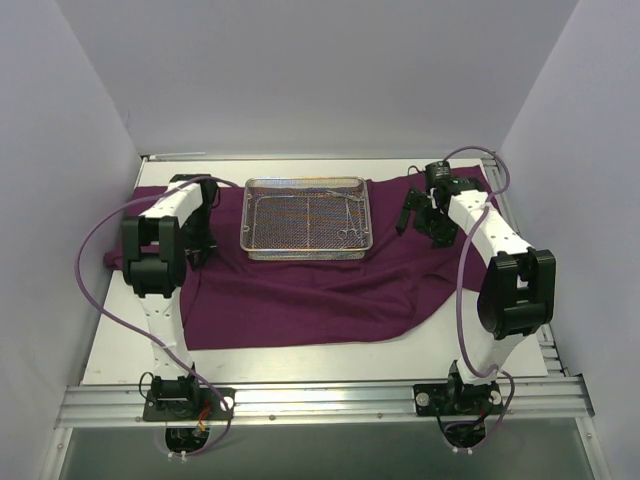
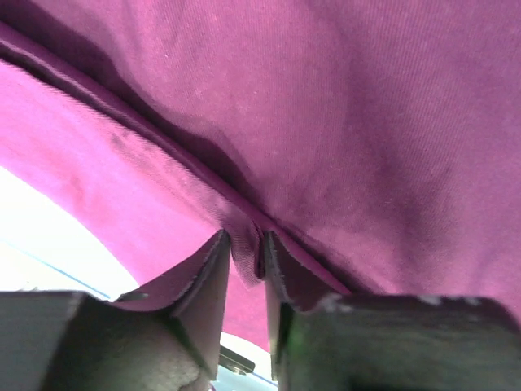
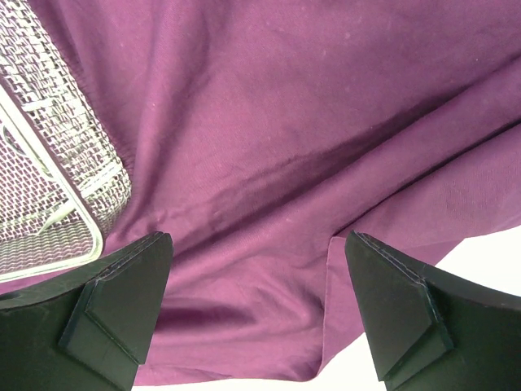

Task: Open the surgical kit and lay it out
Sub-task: Smooth out the surgical kit at the center of the board.

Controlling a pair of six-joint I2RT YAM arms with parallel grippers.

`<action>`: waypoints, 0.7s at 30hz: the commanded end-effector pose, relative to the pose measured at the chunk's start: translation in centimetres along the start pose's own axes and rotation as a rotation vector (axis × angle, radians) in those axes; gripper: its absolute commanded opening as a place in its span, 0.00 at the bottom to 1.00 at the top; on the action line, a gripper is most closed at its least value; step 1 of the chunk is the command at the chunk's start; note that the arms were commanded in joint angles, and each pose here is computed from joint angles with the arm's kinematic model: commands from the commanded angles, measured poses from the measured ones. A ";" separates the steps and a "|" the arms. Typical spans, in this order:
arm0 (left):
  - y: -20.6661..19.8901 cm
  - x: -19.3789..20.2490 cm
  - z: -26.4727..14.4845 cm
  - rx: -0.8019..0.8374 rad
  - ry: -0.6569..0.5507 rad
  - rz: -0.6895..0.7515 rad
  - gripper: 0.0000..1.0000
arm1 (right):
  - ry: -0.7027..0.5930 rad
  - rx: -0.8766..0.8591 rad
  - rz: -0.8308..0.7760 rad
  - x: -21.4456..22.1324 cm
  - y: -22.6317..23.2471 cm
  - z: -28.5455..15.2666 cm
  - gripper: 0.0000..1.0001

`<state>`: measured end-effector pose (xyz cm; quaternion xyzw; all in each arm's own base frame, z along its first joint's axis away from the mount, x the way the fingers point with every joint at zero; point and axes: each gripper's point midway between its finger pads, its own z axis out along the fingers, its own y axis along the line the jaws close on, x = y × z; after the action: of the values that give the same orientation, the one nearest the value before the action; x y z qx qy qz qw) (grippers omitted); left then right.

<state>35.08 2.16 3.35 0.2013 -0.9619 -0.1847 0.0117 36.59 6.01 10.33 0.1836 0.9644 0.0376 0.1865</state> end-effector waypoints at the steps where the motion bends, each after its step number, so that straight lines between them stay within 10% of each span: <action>1: 0.7 -1.1 -1.7 -0.003 -0.076 -0.023 0.30 | -0.015 -0.007 0.001 0.1 -0.4 -1.1 0.91; 21: 0.7 -1.4 -2.7 0.023 -0.096 -0.026 0.34 | 0.011 -0.015 -0.008 1.0 -0.1 -0.5 0.91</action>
<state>35.20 2.43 3.74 0.2001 -0.9610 -0.1908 0.0045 36.17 6.19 9.62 0.1822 0.9660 0.0412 0.1787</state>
